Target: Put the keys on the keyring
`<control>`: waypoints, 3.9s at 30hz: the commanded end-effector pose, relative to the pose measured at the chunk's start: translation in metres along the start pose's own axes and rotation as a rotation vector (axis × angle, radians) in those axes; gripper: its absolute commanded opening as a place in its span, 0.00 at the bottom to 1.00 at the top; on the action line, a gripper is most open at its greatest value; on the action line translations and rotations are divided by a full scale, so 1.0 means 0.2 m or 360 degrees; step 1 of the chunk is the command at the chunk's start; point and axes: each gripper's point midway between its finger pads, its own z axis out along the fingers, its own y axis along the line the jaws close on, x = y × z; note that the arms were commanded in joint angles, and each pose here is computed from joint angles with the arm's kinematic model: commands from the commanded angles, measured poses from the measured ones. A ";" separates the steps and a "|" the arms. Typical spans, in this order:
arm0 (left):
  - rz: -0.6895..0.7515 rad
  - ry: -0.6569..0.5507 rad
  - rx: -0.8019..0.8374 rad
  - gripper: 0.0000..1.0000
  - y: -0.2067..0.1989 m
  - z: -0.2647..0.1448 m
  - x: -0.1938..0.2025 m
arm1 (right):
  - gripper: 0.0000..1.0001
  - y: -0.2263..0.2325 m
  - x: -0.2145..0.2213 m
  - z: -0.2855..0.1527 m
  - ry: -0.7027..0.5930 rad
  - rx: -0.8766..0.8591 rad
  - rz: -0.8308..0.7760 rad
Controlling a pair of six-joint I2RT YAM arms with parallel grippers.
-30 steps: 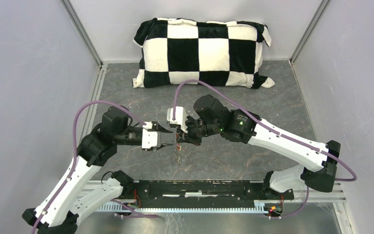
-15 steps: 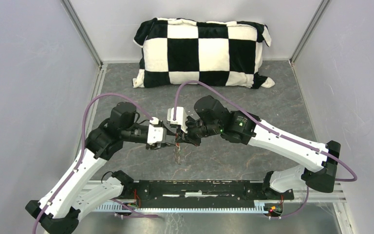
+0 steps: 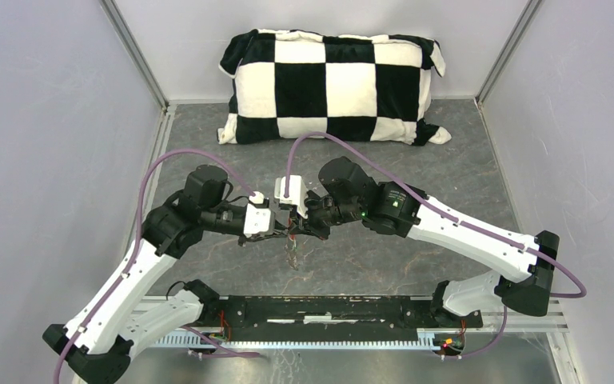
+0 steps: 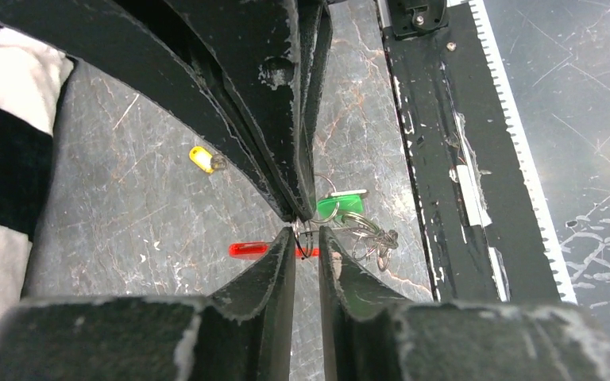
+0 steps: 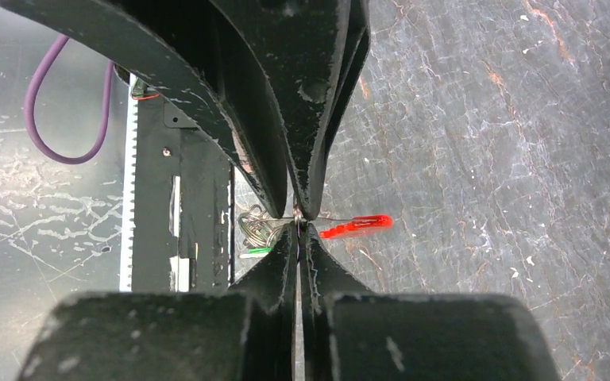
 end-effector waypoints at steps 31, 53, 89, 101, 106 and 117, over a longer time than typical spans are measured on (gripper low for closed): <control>0.0007 -0.0692 -0.0336 0.02 0.16 -0.09 -0.48 | 0.48 -0.10 -0.28 -0.36 -0.0841 0.0204 0.0400; 0.0057 -0.0849 -0.0363 0.02 0.17 -0.13 -0.59 | 0.00 -0.11 -0.33 -0.50 -0.1161 0.0114 0.0593; 0.0104 -0.0798 -0.0223 0.02 0.11 -0.09 -0.56 | 0.44 -0.01 -0.33 -0.52 -0.1217 0.0030 -0.0053; 0.0104 -0.0798 -0.0198 0.02 0.10 -0.10 -0.58 | 0.43 0.03 -0.34 -0.46 -0.1266 -0.0111 -0.0188; 0.0106 -0.0801 -0.0197 0.02 0.09 -0.10 -0.58 | 0.38 0.02 -0.33 -0.42 -0.1235 -0.0126 -0.0147; 0.0114 -0.0804 -0.0201 0.02 0.09 -0.10 -0.58 | 0.27 -0.02 -0.29 -0.36 -0.1152 -0.0111 -0.0072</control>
